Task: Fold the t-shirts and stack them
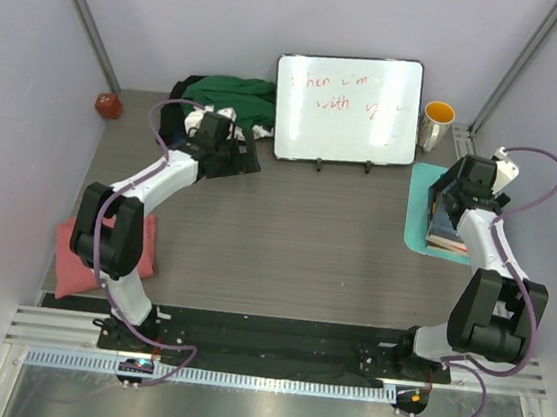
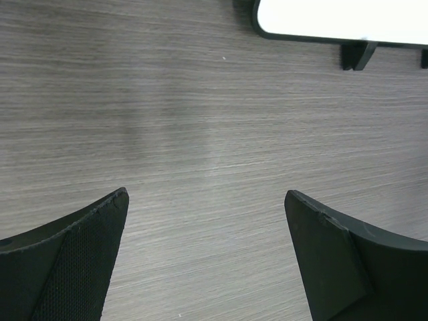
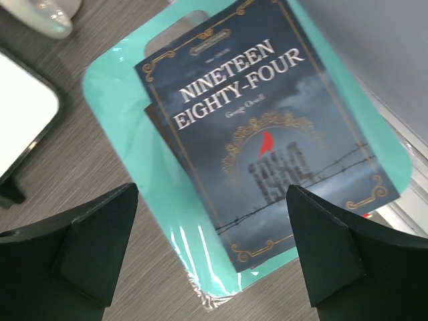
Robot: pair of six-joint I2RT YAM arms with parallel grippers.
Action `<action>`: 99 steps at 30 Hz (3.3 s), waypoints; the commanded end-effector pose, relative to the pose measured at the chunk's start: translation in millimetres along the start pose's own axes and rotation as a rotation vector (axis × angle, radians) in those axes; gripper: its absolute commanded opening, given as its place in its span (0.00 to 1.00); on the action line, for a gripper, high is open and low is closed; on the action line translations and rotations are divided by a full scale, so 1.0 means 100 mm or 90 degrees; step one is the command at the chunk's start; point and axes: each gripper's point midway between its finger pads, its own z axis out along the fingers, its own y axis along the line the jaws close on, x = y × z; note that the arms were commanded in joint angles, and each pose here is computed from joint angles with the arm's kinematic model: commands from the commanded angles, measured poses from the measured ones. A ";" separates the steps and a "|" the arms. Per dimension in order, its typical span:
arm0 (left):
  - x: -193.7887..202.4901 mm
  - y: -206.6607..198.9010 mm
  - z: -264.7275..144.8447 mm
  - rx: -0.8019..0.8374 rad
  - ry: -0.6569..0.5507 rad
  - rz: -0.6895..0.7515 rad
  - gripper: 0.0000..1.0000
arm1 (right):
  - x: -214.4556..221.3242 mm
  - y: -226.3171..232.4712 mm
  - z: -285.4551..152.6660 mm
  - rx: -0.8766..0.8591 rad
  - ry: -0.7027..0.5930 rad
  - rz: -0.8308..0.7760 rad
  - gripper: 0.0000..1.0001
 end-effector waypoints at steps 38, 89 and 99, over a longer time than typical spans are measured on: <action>-0.69 -0.39 1.28 0.125 -0.040 0.063 1.00 | 0.17 1.76 0.93 -0.419 0.046 -0.066 1.00; -0.23 -0.50 1.57 0.239 0.008 0.015 0.00 | 0.53 1.85 0.58 -0.458 0.088 -0.096 0.95; 0.09 -0.07 1.51 0.173 0.041 0.022 0.00 | 0.15 1.84 0.30 -0.454 0.039 -0.095 0.95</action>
